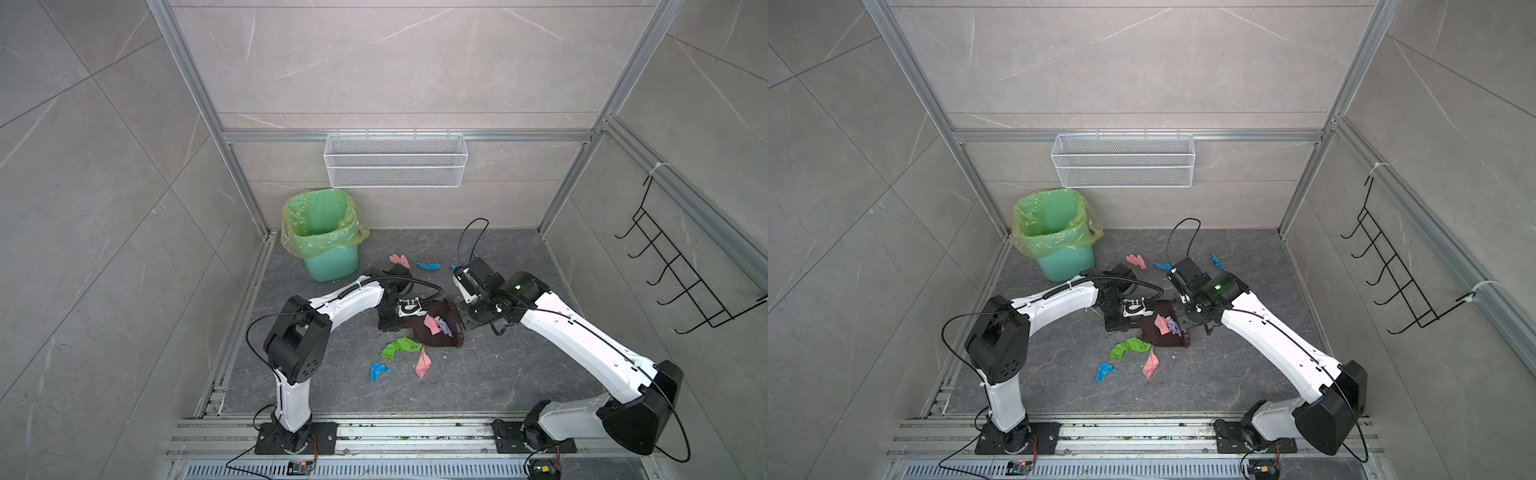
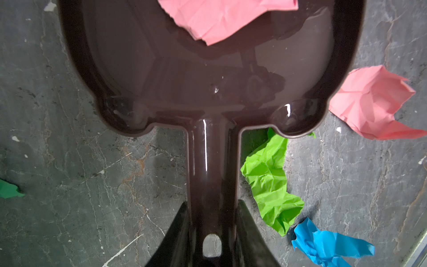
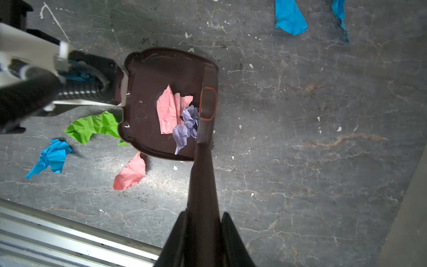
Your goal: Sweep away the paper scraps from the table
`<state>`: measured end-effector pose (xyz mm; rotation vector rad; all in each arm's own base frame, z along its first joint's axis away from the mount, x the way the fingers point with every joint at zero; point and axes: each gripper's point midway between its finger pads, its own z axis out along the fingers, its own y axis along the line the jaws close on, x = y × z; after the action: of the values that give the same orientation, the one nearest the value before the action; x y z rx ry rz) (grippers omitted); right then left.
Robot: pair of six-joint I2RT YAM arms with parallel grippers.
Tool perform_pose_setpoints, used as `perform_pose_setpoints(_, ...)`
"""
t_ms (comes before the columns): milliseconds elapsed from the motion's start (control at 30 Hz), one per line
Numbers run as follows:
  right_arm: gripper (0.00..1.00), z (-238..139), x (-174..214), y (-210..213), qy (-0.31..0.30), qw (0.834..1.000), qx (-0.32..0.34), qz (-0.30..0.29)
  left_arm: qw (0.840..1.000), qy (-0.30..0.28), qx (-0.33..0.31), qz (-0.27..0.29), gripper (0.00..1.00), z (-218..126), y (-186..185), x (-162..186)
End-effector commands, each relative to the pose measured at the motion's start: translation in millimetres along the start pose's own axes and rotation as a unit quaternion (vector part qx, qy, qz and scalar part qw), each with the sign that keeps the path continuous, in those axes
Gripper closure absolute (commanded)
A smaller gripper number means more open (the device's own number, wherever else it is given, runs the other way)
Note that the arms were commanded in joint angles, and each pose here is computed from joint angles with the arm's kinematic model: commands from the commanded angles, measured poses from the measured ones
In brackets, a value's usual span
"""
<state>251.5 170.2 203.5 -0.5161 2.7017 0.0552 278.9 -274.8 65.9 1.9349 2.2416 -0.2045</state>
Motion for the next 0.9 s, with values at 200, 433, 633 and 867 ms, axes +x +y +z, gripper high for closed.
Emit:
perform_pose_setpoints(200, 1.00, -37.7, -9.2, -1.2, -0.039, 0.999, -0.013, -0.018, 0.998, -0.057, -0.016, -0.017, 1.00, -8.1, 4.5, -18.7)
perform_pose_setpoints(433, 1.00, -75.1, -18.6, -40.1, -0.110, 0.991, 0.073, -0.006, 0.995, -0.091, -0.020, -0.027, 1.00, -14.4, 7.2, -27.7)
perform_pose_setpoints(633, 1.00, -96.2, -23.5, -87.9, -0.154, 0.973, 0.165, 0.052, 0.993, -0.112, -0.022, -0.034, 1.00, -22.8, 8.4, -34.8)
perform_pose_setpoints(867, 1.00, -70.9, -25.3, -100.3, -0.151, 0.972, 0.147, 0.103, 0.991, -0.119, -0.024, -0.060, 1.00, -56.3, 16.9, -37.8)
